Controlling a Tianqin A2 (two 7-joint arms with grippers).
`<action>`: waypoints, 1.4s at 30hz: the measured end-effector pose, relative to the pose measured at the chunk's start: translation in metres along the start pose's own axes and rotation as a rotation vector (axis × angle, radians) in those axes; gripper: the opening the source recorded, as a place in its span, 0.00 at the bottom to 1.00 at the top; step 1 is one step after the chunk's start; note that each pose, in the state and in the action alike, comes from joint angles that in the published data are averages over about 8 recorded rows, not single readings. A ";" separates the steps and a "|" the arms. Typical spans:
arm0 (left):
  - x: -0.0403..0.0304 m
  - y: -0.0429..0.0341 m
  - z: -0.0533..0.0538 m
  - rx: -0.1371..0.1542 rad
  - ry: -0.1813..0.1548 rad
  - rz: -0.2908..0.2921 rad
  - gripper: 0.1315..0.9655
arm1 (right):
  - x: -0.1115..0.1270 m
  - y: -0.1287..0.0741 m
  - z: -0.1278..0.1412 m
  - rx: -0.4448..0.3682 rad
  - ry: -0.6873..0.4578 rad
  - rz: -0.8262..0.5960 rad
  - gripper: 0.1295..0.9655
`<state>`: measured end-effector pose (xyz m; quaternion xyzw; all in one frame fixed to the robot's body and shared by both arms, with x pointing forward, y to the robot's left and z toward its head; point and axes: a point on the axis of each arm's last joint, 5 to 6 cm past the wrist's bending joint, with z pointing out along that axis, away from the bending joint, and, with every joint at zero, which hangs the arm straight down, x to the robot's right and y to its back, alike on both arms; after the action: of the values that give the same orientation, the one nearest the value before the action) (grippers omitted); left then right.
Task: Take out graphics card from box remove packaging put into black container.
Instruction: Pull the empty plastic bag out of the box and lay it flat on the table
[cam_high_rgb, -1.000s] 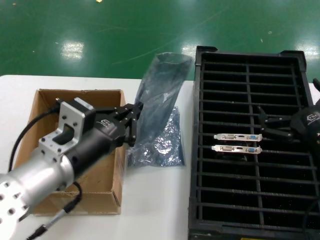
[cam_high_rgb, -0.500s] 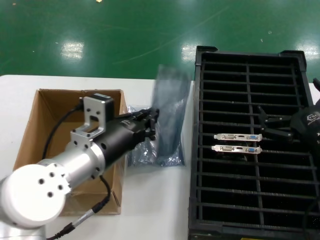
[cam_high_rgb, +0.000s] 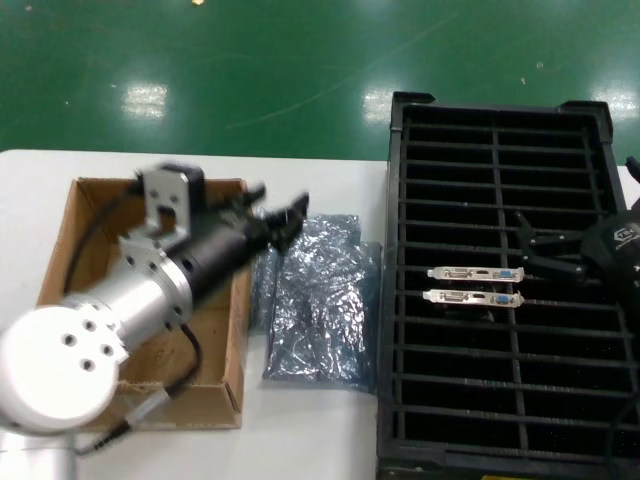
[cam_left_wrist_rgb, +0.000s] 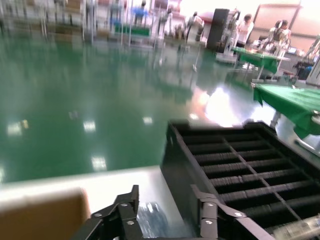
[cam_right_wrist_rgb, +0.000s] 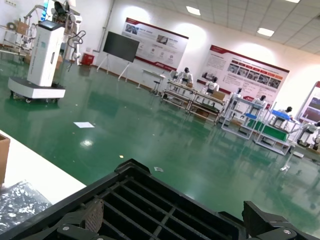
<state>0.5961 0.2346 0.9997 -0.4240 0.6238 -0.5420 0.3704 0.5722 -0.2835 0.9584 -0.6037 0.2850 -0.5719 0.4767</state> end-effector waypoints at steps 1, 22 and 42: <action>-0.0023 -0.0054 -0.004 0.023 -0.011 0.020 0.21 | 0.000 0.000 0.000 0.000 0.000 0.000 1.00; -0.0188 -0.0380 -0.081 0.323 -0.213 0.521 0.75 | -0.006 0.007 -0.005 0.006 0.009 0.029 1.00; -0.0149 0.0106 -0.070 0.358 -0.161 0.412 0.99 | -0.021 0.027 -0.021 0.003 0.048 0.121 1.00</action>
<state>0.5359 0.2743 0.9989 -0.2580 0.5596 -0.5215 0.5902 0.5533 -0.2804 0.9228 -0.5710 0.3314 -0.5567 0.5042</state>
